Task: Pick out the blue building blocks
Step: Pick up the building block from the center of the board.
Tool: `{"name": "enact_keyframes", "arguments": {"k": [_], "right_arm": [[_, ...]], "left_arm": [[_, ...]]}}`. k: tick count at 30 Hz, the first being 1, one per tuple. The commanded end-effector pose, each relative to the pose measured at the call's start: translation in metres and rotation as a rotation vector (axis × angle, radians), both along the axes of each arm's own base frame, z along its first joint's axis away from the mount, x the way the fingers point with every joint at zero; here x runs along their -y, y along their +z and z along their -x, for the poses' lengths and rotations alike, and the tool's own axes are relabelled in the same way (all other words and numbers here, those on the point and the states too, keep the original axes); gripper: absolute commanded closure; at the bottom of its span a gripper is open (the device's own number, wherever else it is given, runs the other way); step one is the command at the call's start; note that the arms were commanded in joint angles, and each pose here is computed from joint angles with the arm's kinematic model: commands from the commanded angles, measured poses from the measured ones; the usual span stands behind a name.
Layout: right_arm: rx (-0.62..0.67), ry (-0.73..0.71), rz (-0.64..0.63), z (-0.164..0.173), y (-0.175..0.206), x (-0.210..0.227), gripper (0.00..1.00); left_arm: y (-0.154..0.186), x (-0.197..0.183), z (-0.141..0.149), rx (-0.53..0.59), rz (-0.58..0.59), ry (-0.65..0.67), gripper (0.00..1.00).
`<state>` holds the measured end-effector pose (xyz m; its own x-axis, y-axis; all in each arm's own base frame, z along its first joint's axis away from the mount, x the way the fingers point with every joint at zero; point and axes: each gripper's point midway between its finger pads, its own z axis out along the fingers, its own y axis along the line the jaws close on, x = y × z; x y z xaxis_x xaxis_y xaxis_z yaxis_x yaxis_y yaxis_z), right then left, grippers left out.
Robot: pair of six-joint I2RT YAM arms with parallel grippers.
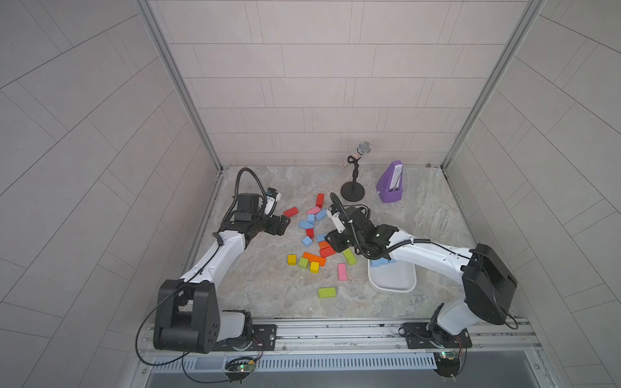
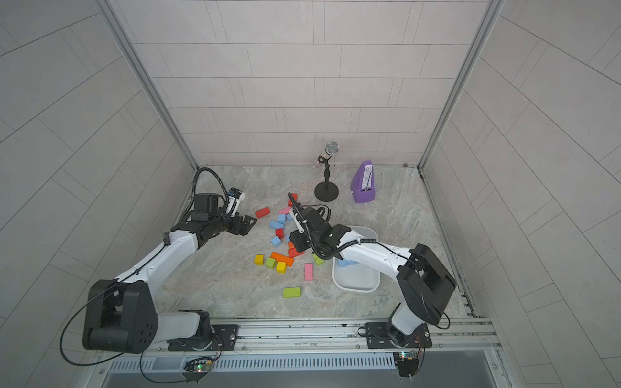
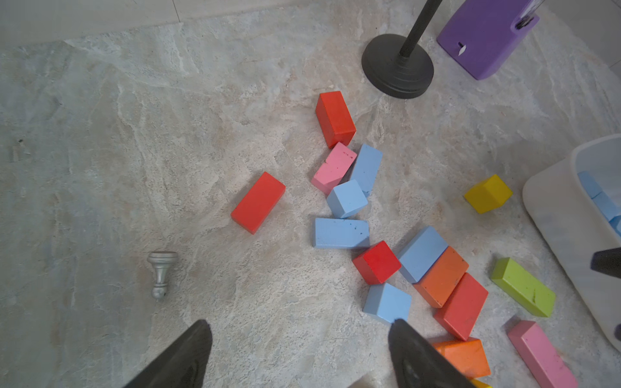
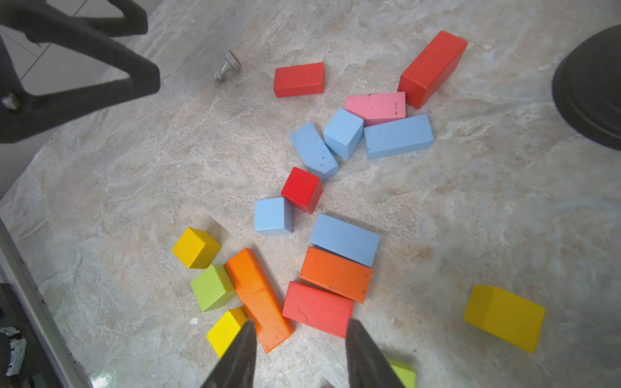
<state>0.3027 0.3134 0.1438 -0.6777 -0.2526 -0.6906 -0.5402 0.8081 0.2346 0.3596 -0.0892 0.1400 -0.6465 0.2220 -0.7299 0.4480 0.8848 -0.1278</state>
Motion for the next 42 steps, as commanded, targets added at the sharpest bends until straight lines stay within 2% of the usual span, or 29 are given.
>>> {"name": "enact_keyframes", "arguments": {"k": [1, 7, 13, 19, 24, 28, 35, 39, 42], "right_arm": [[0.091, 0.000, -0.030, -0.001, 0.022, 0.007, 0.55], [0.107, -0.035, -0.028, -0.001, 0.021, 0.031, 0.55], [0.099, -0.042, -0.023, 0.003, 0.013, 0.043, 0.54], [0.064, -0.060, -0.037, 0.005, -0.001, 0.054, 0.55], [0.057, -0.069, -0.058, 0.003, -0.002, 0.057, 0.54], [0.052, -0.071, -0.067, 0.003, -0.002, 0.058, 0.54], [0.037, -0.080, -0.075, 0.002, -0.008, 0.061, 0.54], [0.035, -0.084, -0.080, 0.003, -0.008, 0.065, 0.54], [0.040, -0.095, -0.083, 0.003, -0.007, 0.070, 0.54]], "left_arm": [[-0.006, -0.002, -0.003, -0.003, -0.071, -0.068, 0.14], [-0.027, -0.003, -0.019, -0.079, -0.129, -0.108, 0.18], [-0.042, 0.018, -0.023, -0.141, -0.167, -0.157, 0.20], [-0.054, 0.051, -0.003, -0.188, -0.240, -0.255, 0.21], [-0.069, 0.071, 0.010, -0.226, -0.333, -0.270, 0.21], [-0.086, 0.081, 0.024, -0.313, -0.417, -0.313, 0.22], [-0.104, 0.095, 0.029, -0.365, -0.451, -0.341, 0.24], [-0.111, 0.094, 0.028, -0.378, -0.483, -0.344, 0.31], [-0.113, 0.094, 0.031, -0.388, -0.483, -0.354, 0.43]]}}
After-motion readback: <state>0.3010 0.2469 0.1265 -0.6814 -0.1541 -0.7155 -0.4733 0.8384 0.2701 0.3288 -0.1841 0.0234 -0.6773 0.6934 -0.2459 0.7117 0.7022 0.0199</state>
